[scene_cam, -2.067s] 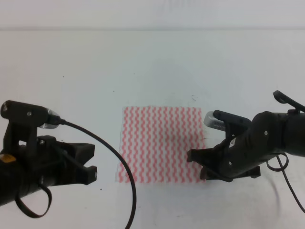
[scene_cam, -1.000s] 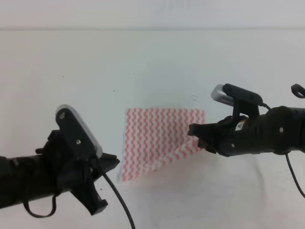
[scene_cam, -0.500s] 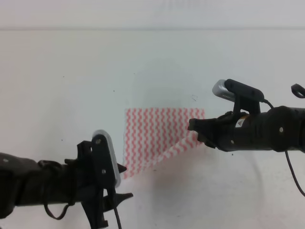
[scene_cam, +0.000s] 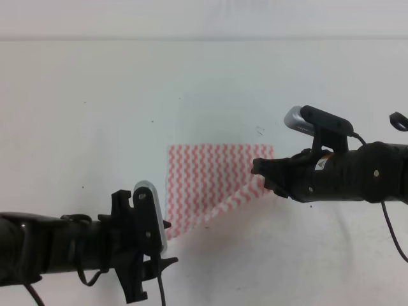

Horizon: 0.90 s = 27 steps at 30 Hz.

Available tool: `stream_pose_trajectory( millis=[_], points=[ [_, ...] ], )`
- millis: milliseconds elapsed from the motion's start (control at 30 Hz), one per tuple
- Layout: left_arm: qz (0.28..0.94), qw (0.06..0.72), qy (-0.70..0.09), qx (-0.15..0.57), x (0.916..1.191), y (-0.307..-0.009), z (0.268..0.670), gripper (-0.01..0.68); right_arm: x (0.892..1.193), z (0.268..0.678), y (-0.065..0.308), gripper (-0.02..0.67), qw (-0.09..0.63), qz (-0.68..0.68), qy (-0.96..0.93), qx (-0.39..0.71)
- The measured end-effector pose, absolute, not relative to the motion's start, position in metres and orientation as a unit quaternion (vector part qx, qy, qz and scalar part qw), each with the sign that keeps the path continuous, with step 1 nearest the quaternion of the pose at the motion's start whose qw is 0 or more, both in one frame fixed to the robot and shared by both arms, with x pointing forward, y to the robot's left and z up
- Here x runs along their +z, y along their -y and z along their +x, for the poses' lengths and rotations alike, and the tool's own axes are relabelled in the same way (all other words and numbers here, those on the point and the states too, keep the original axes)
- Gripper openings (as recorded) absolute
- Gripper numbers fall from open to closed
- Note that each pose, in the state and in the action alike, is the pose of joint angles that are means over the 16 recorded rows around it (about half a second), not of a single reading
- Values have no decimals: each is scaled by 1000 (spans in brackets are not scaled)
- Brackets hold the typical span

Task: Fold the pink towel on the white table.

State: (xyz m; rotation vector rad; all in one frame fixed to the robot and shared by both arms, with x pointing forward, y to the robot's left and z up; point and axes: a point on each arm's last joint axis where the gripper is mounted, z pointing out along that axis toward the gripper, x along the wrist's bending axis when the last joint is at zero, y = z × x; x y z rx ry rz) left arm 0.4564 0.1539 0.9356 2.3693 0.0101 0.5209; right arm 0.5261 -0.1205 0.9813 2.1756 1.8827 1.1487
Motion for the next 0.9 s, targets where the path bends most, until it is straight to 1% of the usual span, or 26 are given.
stream_pose_trajectory(
  millis=[400, 567, 900],
  points=[
    [924, 319, 0, 209, 924, -153, 469, 405, 980, 526, 120, -16, 21, 703, -609, 367],
    [927, 313, -2, 208, 921, -153, 472, 373, 980, 526, 120, -16, 21, 702, -610, 367],
    [929, 312, -4, 201, 917, -152, 472, 278, 981, 526, 121, -17, 23, 700, -612, 369]
  ],
)
